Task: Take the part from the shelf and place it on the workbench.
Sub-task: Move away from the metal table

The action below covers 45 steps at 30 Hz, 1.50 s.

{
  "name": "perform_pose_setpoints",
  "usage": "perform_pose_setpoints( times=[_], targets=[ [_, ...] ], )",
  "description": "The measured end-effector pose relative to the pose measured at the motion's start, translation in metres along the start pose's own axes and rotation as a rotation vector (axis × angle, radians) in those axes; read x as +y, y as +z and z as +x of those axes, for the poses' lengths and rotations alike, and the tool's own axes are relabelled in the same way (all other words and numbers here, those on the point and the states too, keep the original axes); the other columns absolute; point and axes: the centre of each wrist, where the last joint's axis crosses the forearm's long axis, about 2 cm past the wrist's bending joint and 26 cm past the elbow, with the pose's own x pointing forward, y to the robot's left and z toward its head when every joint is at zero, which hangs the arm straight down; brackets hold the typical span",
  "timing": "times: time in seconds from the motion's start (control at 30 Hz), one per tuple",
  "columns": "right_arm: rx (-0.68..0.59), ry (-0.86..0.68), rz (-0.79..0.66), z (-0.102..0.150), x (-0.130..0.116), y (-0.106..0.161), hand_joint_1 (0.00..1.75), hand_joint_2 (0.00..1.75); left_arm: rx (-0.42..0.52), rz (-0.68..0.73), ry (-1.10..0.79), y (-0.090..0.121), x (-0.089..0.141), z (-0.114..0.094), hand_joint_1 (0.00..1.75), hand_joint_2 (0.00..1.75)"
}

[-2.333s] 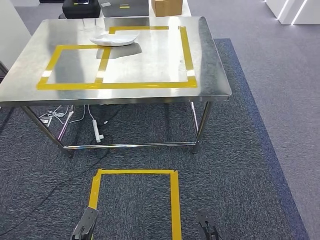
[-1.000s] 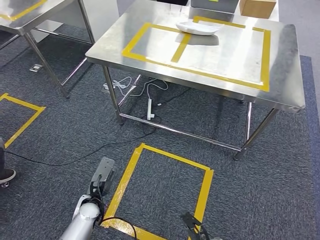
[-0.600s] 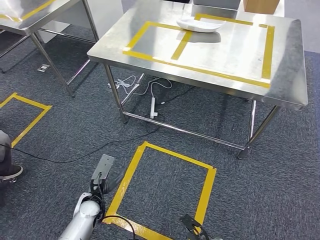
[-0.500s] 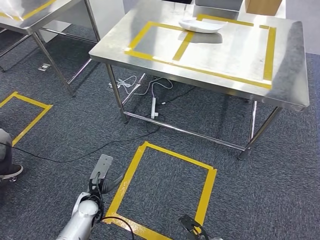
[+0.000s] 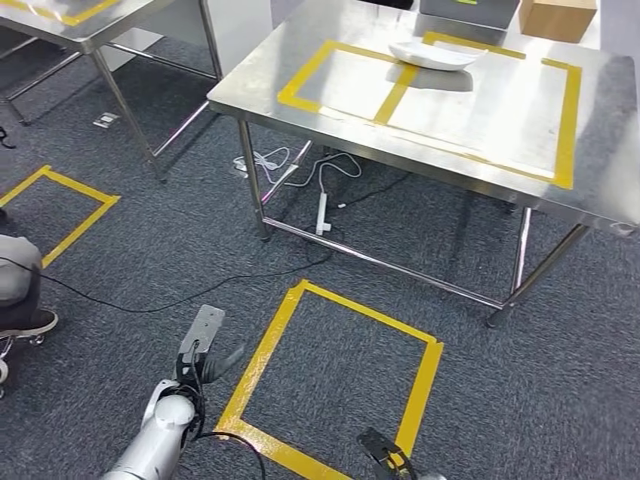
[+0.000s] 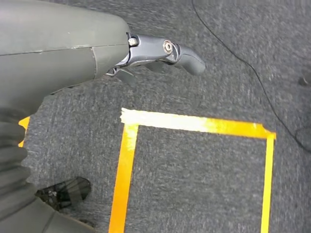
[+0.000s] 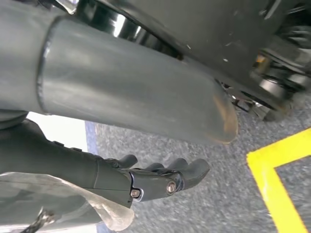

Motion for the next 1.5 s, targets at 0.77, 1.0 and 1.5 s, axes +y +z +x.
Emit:
perform_pose_setpoints(
  times=[0.77,1.0,1.5],
  targets=[
    [0.006,0.008,0.008,0.0033,-0.0035,0.0010,0.00,0.00,0.014,0.003,0.002,-0.0009,0.0023,0.0003,0.00,0.00],
    [0.013,0.007,0.008,0.0008,-0.0036,0.0007,0.00,0.00,0.014,-0.002,0.003,-0.0005,0.0005,0.0007,0.00,0.00],
    [0.018,0.022,0.043,-0.0003,-0.0019,0.0004,0.00,0.00,0.019,-0.022,0.003,-0.0015,0.0035,0.0018,0.00,0.00]
  ],
)
